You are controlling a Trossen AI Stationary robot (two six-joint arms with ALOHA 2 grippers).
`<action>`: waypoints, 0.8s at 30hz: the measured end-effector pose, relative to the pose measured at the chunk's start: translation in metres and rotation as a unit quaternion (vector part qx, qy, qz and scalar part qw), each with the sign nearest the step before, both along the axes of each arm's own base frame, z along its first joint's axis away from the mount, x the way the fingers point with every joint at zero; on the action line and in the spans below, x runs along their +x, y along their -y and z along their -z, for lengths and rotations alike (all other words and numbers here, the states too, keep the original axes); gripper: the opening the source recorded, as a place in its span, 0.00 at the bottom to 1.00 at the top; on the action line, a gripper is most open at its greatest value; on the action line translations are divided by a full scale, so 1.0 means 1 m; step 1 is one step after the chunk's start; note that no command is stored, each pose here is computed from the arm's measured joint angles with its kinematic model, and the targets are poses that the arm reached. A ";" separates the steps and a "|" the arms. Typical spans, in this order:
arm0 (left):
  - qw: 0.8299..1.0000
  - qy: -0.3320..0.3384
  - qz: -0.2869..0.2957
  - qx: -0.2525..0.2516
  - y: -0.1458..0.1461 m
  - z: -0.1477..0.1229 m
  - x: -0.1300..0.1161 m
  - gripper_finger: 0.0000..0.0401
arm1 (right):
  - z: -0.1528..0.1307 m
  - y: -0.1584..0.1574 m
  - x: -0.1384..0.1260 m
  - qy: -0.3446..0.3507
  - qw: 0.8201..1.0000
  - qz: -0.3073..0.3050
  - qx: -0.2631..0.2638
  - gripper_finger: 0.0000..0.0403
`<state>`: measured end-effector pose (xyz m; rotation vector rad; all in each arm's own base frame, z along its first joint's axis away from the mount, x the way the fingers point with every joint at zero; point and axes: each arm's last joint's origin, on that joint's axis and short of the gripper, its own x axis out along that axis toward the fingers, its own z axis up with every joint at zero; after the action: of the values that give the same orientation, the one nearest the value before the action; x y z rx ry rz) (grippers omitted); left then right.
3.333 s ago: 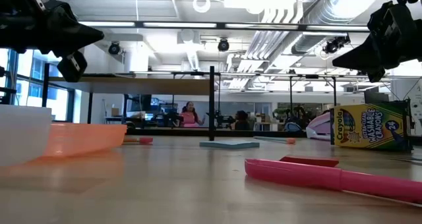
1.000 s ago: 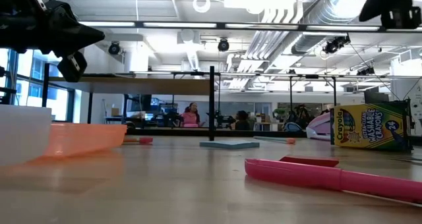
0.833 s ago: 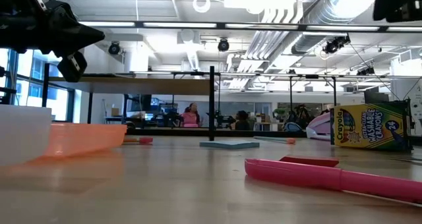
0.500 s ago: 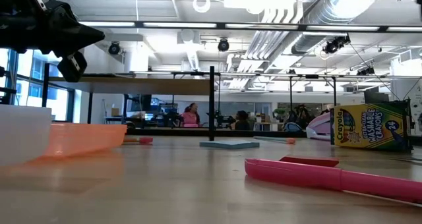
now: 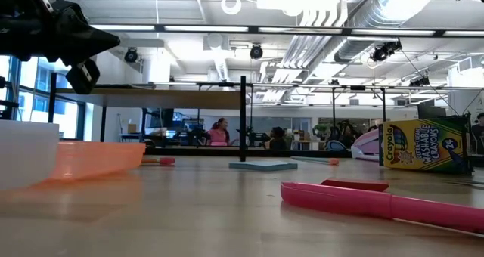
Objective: Pack school essentials
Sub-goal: Put the red scissors in the orange supply box
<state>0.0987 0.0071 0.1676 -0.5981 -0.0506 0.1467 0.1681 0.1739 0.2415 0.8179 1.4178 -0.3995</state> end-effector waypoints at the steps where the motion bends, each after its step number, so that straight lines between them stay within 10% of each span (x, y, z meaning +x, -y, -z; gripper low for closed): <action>1: 1.000 0.000 0.000 0.000 0.000 0.000 0.000 0.00 | 0.004 -0.004 0.000 -0.003 1.000 -0.004 -0.006 0.34; 7: 1.000 0.000 -0.001 0.000 0.000 0.000 0.000 0.00 | 0.026 -0.029 0.009 0.001 1.000 -0.029 -0.002 0.45; 24: 1.000 0.000 0.000 0.000 0.000 0.000 0.000 0.00 | 0.069 -0.053 0.022 -0.041 0.999 -0.001 -0.001 0.40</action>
<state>0.0988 0.0071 0.1676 -0.5981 -0.0505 0.1475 0.1900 0.2273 0.1724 0.8060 1.4930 -0.4374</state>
